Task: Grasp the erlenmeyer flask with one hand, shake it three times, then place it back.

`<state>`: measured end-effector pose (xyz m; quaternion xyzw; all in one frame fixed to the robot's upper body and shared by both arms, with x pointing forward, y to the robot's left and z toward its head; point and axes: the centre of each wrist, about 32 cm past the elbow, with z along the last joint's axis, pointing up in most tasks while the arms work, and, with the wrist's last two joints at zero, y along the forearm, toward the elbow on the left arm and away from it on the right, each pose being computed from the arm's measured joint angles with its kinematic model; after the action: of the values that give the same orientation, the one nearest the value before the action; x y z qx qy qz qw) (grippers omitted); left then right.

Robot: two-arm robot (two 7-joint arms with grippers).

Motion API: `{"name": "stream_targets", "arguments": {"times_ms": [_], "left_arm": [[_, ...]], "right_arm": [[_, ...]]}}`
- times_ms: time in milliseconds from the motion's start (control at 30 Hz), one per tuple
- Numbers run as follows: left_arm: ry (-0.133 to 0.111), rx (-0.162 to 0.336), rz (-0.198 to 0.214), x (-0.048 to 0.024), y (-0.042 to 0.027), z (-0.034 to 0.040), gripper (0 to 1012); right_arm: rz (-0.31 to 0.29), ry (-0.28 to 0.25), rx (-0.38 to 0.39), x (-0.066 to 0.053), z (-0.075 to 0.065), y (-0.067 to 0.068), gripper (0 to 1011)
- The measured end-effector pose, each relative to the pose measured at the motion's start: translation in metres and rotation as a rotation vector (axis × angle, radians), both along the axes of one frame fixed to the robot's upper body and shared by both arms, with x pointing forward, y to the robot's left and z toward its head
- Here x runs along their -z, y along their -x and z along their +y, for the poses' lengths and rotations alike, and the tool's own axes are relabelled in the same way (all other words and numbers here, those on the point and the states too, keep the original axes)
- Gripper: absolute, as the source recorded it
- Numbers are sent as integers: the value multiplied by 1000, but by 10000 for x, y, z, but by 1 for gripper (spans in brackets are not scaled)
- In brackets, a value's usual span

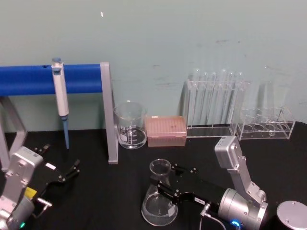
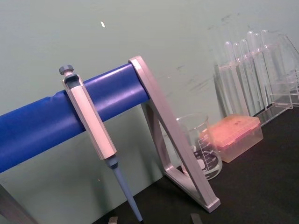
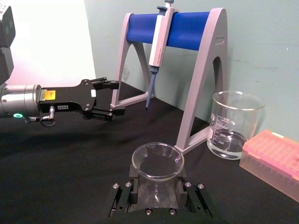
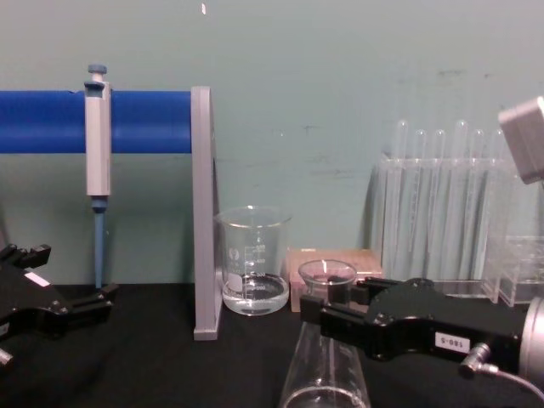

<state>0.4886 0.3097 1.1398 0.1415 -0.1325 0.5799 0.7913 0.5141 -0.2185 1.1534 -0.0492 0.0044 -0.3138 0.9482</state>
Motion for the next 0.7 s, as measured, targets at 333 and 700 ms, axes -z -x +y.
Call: {"name": "stream_targets", "arguments": {"times_ms": [333, 700], "left_arm": [[0, 0, 0, 0, 0, 0, 1001], [0, 0, 0, 0, 0, 0, 1001]], "right_arm": [[1, 2, 0, -1, -1, 0, 449], [2, 3, 1, 2, -2, 1, 449]]}}
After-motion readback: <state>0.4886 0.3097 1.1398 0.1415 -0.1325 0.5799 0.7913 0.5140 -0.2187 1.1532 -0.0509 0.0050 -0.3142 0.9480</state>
